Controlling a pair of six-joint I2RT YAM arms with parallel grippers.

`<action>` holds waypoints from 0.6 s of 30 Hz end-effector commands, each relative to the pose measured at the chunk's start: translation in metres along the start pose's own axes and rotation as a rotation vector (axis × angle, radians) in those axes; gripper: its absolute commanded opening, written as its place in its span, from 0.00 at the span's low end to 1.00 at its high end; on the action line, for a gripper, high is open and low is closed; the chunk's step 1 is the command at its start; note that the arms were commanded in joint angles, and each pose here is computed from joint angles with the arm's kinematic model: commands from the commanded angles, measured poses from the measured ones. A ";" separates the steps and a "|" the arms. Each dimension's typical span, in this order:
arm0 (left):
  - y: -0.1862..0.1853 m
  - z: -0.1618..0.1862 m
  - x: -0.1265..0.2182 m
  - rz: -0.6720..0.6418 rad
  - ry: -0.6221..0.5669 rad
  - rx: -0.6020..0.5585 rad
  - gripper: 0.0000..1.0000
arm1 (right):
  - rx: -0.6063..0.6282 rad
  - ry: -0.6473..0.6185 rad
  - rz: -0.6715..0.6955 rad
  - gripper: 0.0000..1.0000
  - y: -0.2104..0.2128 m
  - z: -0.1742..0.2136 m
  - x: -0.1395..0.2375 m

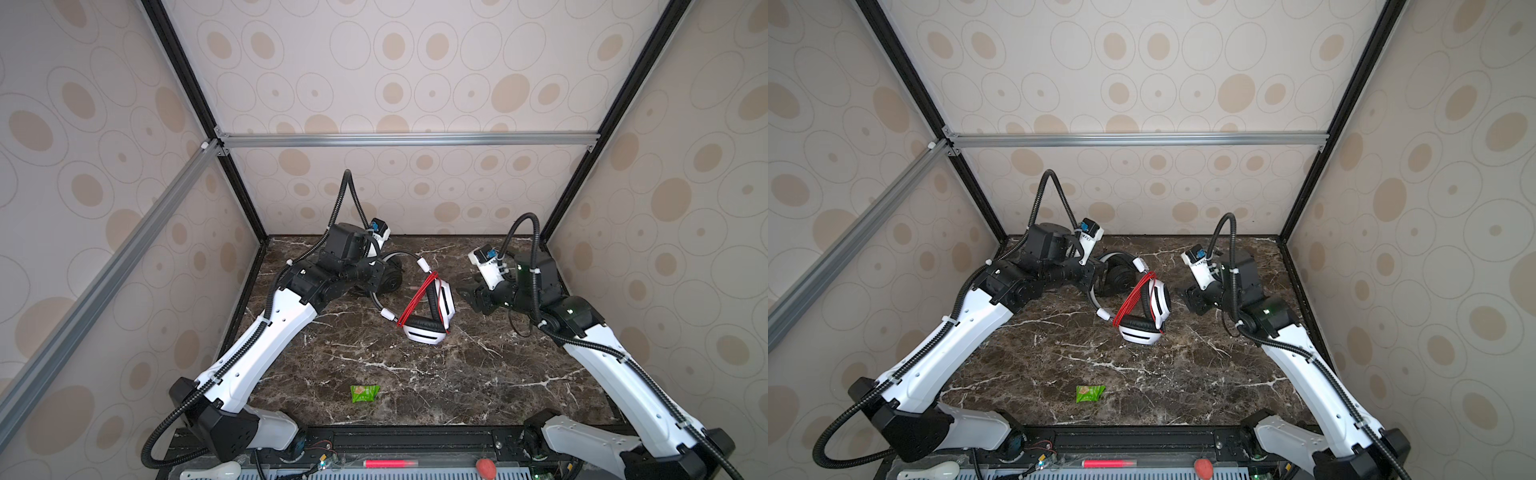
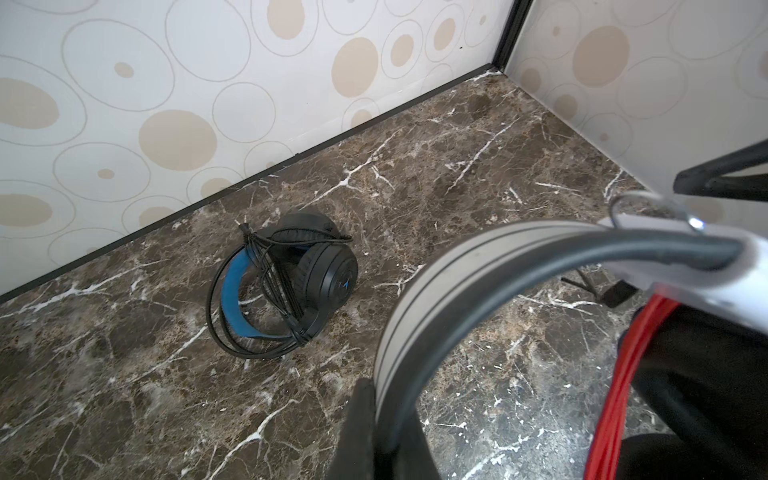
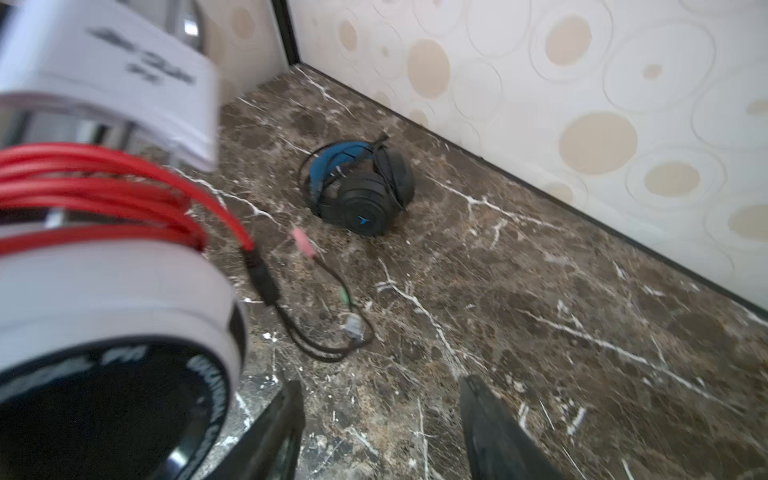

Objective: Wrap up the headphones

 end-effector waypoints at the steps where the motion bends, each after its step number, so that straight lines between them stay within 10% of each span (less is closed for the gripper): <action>1: -0.013 -0.021 0.026 0.097 -0.083 -0.017 0.00 | 0.115 -0.147 -0.105 0.63 0.013 -0.019 0.014; 18: -0.027 -0.036 0.035 0.232 -0.097 -0.019 0.00 | 0.138 -0.138 -0.192 0.61 0.032 0.009 0.036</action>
Point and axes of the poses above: each gripper's point midway between its finger pads, its own x axis back along the fingers, its own y axis along the line the jaws close on, z = x × y, the point moved 7 cm from there along x, back along the fingers, and after that the axes turned 1 degree about -x, right-handed, at the moved point
